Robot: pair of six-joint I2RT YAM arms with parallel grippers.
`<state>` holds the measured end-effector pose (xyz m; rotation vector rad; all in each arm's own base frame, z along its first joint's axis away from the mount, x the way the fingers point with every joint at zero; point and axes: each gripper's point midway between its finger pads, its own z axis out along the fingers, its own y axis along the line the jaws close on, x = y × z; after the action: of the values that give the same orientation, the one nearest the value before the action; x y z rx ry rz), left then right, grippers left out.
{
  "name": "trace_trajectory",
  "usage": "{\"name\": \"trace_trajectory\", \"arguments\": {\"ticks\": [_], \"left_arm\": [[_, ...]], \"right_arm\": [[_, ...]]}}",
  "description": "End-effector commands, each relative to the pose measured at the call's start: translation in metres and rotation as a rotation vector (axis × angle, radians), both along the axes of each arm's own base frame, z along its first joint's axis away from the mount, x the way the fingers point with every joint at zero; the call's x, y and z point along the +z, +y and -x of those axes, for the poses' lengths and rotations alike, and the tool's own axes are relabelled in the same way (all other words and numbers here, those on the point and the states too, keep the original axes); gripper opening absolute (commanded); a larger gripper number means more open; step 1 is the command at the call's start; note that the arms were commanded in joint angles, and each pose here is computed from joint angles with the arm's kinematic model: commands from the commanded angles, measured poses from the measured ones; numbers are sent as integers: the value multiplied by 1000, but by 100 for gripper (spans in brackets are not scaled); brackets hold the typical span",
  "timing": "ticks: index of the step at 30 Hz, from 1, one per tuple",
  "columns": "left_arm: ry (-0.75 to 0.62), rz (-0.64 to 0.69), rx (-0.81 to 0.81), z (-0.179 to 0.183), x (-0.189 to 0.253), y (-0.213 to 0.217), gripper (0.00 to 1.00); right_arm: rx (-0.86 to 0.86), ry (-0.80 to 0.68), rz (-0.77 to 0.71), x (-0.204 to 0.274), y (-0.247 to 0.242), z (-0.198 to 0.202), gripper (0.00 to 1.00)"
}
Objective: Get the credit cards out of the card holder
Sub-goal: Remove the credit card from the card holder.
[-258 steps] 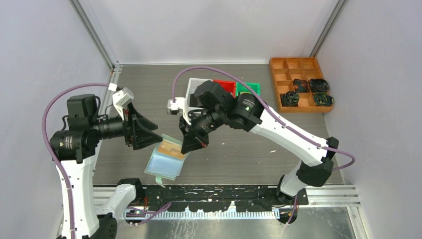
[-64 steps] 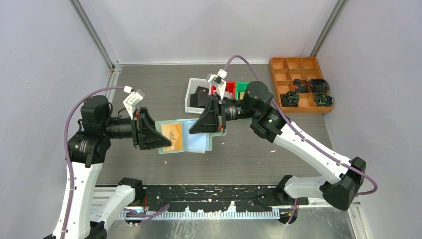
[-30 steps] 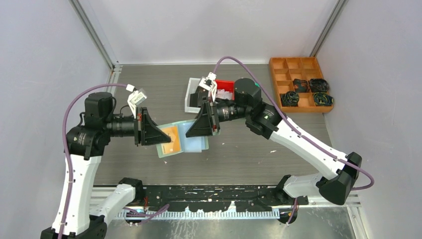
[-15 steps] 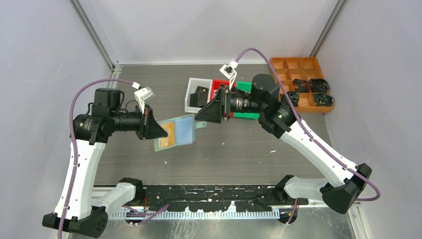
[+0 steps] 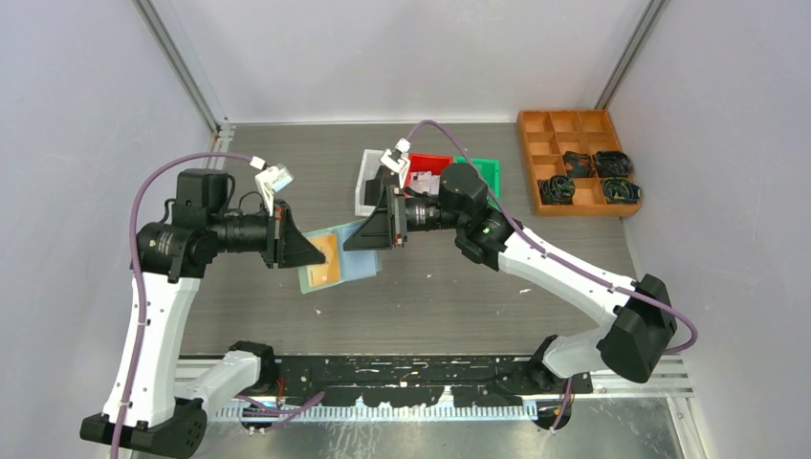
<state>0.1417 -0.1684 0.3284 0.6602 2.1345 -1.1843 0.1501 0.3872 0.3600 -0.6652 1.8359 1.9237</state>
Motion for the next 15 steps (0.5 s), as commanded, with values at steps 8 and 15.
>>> {"name": "trace_trajectory", "arguments": {"ticks": [8,15], "left_arm": [[-14,180,-90,12,44,-17,0],[3,228,-111,13,56,-21,0]], "right_arm": [[58,-29,-112,19,6,11,51],[102,-3,-146,18,13,18,47]]}}
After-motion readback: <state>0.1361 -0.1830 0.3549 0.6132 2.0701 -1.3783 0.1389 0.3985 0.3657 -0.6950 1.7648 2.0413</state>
